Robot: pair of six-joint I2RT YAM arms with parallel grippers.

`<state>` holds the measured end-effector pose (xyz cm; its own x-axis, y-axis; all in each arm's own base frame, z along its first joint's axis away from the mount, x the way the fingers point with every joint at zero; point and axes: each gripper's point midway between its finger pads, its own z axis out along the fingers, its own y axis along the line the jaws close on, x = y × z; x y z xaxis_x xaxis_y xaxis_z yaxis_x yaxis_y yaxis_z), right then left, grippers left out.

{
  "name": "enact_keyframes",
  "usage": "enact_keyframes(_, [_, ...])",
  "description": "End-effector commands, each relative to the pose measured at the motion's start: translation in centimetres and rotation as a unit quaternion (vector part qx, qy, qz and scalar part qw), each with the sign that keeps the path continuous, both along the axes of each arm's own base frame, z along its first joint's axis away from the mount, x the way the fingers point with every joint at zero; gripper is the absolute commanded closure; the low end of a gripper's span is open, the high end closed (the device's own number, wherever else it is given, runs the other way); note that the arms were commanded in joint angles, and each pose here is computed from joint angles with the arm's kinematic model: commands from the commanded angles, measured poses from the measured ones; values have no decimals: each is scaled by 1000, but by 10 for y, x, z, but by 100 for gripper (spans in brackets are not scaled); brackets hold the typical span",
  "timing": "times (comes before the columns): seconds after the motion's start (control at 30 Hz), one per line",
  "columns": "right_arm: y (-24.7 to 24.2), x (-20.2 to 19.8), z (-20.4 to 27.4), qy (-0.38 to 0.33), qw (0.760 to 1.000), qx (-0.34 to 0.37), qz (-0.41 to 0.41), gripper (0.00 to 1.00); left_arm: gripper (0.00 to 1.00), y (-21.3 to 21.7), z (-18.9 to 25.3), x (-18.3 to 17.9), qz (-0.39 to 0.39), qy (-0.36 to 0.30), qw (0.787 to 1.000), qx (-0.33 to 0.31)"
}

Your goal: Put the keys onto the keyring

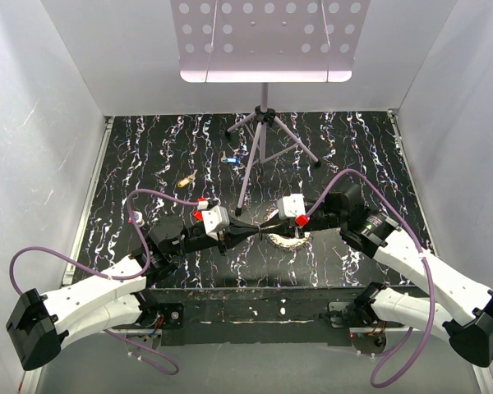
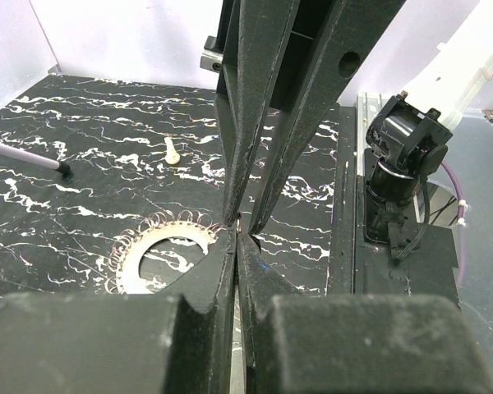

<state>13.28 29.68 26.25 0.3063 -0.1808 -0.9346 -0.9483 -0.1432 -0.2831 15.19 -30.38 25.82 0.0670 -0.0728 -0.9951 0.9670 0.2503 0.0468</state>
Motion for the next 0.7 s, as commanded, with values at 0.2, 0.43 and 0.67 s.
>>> enact_keyframes(0.2, [5,-1,16,-8,1000,13,9,79,100,3,5,0,7,6,1000,-14])
enact_keyframes(0.43, [5,0,15,-8,1000,12,10,85,100,4,5,0,7,7,1000,-15])
enact_keyframes(0.67, [5,-5,15,-9,1000,10,21,99,100,4,6,0,8,5,1000,-15])
